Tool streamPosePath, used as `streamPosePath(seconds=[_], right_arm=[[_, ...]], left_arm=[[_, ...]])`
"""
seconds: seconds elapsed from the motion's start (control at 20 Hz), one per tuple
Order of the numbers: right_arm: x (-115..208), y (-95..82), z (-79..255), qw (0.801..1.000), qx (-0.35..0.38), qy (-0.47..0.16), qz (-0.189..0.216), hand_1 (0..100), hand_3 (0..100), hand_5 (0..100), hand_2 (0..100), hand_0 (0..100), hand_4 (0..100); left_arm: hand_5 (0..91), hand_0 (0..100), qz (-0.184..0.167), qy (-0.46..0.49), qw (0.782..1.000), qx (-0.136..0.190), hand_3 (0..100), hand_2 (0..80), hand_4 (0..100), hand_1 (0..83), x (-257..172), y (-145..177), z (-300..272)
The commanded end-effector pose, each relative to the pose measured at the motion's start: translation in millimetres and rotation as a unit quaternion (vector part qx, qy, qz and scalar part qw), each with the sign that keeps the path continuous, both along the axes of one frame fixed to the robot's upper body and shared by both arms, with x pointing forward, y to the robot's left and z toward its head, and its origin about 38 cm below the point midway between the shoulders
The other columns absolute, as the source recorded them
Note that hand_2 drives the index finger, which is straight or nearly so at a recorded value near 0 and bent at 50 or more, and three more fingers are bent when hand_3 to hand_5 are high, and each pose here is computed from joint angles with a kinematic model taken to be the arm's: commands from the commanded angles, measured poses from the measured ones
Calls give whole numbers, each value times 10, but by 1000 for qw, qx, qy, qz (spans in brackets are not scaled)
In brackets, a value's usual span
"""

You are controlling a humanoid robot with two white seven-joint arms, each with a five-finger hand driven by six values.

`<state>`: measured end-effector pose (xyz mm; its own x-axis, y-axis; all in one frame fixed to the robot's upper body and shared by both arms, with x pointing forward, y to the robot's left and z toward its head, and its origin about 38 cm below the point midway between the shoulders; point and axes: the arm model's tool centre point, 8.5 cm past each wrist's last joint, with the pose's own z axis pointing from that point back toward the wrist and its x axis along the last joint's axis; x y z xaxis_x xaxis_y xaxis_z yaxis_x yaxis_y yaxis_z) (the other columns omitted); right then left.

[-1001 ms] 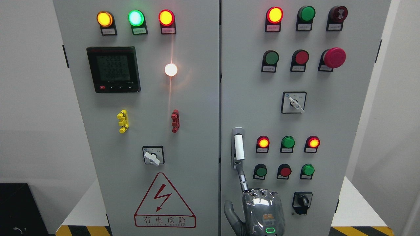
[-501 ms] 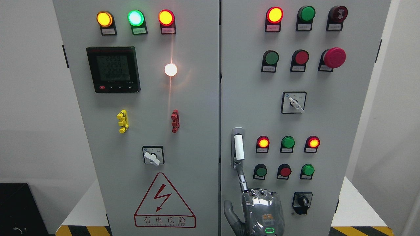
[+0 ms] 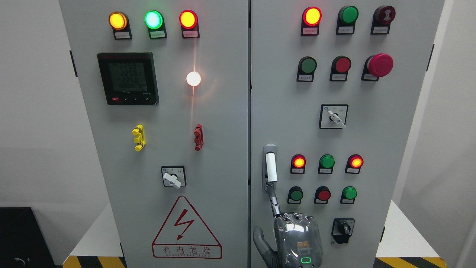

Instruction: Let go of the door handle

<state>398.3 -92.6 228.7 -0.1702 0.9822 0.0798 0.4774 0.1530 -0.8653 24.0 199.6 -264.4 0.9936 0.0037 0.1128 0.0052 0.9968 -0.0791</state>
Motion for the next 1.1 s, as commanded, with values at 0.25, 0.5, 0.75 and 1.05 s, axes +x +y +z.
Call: streamPosePath(seconds=[0.25, 0.5, 0.75, 1.05], right_arm=[[-44, -7, 101, 1000, 6, -19, 2, 312, 1000, 1000, 185, 517, 1000], [-48, -6, 109, 1000, 6, -21, 3, 313, 1000, 1000, 284, 517, 1000], [-73, -8, 155, 1000, 10, -26, 4, 319, 1000, 1000, 352, 526, 1000], [-110, -18, 207, 999, 15, -34, 6, 326, 1000, 1000, 369, 538, 1000]], left_arm=[[0, 120, 1, 10, 1000, 0, 0, 0, 0, 556, -128, 0, -4], [0, 120, 0, 10, 1000, 0, 0, 0, 0, 556, -128, 0, -4], [0, 120, 2, 10, 1000, 0, 0, 0, 0, 556, -128, 1, -4], [0, 120, 1, 10, 1000, 0, 0, 0, 0, 556, -128, 0, -4]])
